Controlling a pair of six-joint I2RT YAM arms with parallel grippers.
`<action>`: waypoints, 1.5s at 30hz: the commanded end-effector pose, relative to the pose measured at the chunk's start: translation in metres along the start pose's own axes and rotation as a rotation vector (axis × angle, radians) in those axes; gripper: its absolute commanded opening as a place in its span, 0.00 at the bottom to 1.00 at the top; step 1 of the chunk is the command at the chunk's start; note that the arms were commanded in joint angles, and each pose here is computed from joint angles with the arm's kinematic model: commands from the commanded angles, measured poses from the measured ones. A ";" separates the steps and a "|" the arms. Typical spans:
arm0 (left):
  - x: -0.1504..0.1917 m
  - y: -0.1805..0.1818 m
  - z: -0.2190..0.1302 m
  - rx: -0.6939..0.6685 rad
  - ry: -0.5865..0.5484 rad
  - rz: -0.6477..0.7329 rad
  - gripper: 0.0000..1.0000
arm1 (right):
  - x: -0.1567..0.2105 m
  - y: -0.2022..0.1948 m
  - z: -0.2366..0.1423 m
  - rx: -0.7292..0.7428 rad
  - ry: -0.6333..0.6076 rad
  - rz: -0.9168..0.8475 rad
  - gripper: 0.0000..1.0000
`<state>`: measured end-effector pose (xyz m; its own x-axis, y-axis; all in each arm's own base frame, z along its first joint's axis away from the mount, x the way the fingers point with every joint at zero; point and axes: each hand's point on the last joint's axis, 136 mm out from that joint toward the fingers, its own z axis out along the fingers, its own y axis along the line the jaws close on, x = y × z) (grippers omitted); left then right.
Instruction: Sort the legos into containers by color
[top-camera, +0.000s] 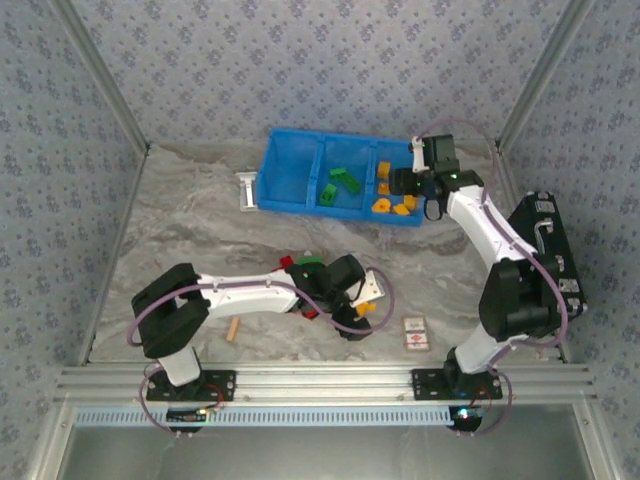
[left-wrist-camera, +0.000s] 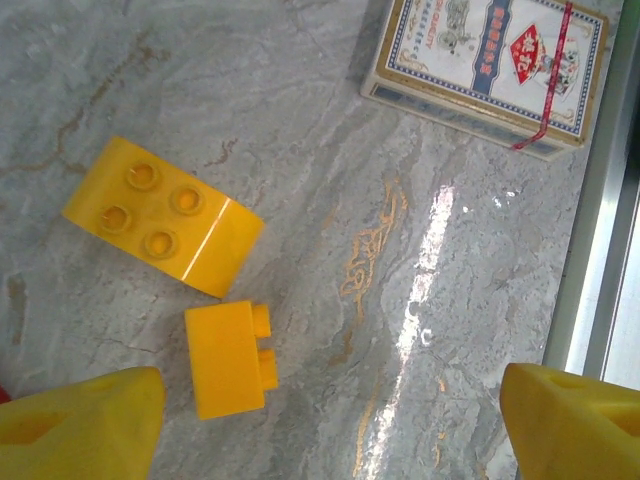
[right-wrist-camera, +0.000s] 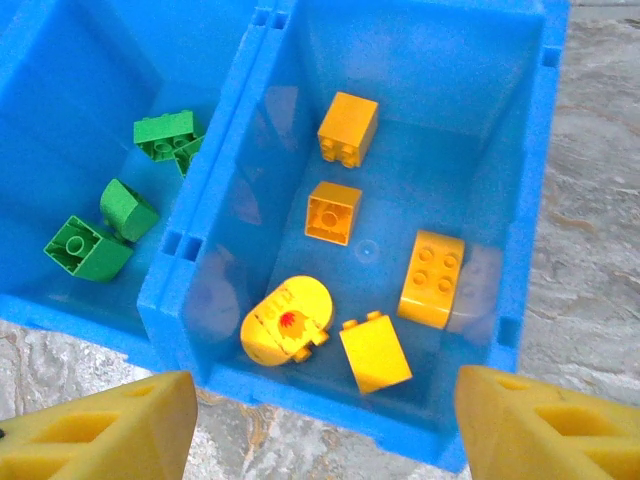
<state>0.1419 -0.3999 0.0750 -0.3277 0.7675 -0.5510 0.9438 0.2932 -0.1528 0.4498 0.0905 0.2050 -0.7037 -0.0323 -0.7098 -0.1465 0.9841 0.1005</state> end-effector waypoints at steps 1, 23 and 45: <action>0.000 -0.008 0.006 0.038 0.038 -0.012 0.86 | 0.005 -0.004 -0.013 -0.005 0.000 -0.007 0.71; 0.015 0.000 0.043 0.025 0.153 -0.028 0.46 | 0.024 -0.027 -0.045 0.045 0.013 0.009 0.74; -0.148 0.105 -0.041 -0.163 -0.161 0.029 0.23 | 0.070 -0.042 -0.102 0.064 -0.043 0.128 0.81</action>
<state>0.2627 -0.4512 0.1646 -0.3150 0.6848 -0.6571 0.9286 0.3655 -0.0641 0.3461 0.0318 0.2300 -0.6685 0.0568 -0.7415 -0.0374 0.9933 0.1097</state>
